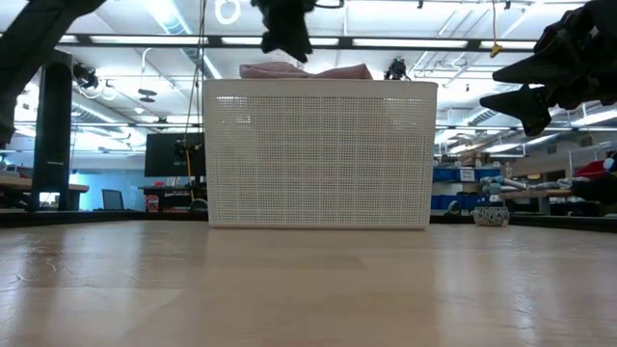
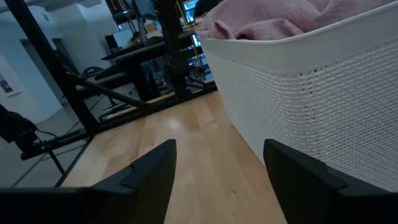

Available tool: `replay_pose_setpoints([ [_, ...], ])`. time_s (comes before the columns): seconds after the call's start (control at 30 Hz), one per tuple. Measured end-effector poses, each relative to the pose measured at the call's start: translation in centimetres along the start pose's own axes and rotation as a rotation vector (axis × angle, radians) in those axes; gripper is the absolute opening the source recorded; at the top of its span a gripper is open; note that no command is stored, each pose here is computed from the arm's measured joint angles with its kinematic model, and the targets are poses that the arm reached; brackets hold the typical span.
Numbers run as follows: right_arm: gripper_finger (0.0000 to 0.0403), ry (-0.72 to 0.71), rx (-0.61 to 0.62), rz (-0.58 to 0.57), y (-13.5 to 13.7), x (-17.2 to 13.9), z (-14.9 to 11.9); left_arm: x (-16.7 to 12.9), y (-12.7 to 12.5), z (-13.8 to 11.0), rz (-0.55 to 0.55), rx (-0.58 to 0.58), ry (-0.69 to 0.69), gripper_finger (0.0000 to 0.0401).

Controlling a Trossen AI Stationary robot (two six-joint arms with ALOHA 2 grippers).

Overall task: Sort clothes
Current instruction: Put the pink shirt into the white laundry organizer

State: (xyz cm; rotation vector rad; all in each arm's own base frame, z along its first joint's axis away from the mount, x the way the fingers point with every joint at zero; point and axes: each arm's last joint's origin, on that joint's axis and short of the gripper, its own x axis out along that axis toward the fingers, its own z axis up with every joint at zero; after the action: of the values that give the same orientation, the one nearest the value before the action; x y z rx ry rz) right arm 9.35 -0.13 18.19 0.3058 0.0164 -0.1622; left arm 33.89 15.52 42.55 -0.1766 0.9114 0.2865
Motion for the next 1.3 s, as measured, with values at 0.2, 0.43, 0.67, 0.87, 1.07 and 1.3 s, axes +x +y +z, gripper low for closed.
replay_pose_setpoints([
  [0.2, 0.0245, 0.000, 0.000, 0.000, 0.0, 0.0, 0.0, 1.7, -0.3, -1.3, -0.069, 0.041, 0.157, 0.0030],
  [0.43, 0.0245, 0.000, 0.000, 0.000, 0.0, 0.0, 0.0, 7.1, -0.3, -3.5, -0.083, 0.071, 0.288, 0.0003],
  [0.67, 0.0245, 0.000, 0.000, 0.000, 0.0, 0.0, 0.0, 13.7, 1.9, -7.6, -0.114, -0.015, 0.335, 0.0001],
  [0.87, 0.0245, 0.000, 0.000, 0.000, 0.0, 0.0, 0.0, 15.0, 3.4, -9.3, -0.177, -0.144, 0.367, 0.0001],
  [1.07, 0.0245, 0.000, 0.000, 0.000, 0.0, 0.0, 0.0, 12.0, 3.8, -6.6, -0.058, -0.099, 0.274, 0.0001],
  [1.3, 0.0245, 0.000, 0.000, 0.000, 0.0, 0.0, 0.0, 7.9, 3.8, -3.7, -0.001, -0.089, 0.182, 0.0004],
])
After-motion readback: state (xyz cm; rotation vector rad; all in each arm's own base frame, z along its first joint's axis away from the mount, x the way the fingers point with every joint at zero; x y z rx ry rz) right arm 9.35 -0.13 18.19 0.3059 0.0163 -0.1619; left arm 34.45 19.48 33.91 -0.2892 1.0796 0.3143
